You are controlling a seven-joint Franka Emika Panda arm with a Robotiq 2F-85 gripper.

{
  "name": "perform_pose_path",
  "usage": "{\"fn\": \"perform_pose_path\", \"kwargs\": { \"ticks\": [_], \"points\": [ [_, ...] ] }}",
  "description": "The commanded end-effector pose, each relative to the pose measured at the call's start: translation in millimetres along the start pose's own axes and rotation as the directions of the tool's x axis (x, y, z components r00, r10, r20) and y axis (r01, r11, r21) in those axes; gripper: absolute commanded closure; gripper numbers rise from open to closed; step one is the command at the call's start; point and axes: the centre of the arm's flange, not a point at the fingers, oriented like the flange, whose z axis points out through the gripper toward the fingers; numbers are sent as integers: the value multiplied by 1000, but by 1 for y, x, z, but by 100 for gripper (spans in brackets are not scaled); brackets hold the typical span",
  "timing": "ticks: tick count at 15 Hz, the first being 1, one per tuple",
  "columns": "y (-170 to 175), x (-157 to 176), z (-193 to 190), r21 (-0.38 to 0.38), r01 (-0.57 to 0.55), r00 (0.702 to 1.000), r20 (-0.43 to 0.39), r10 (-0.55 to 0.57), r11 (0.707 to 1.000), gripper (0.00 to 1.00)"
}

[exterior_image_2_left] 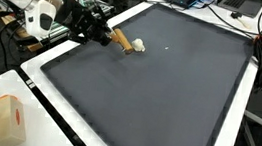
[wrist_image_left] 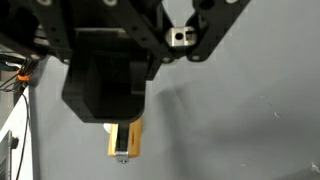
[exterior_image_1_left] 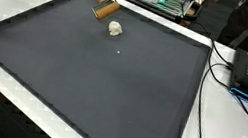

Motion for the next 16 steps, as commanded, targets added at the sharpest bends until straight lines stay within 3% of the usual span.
{"fn": "perform_pose_path", "kwargs": {
  "ticks": [1, 8, 16],
  "points": [
    [4, 6, 1, 36, -60, 998, -25, 61, 998, 76],
    [3, 13, 3, 41, -180, 983, -19, 181, 983, 76],
    [-13, 22, -5, -5, -331, 943, -17, 331, 943, 76]
  ]
}}
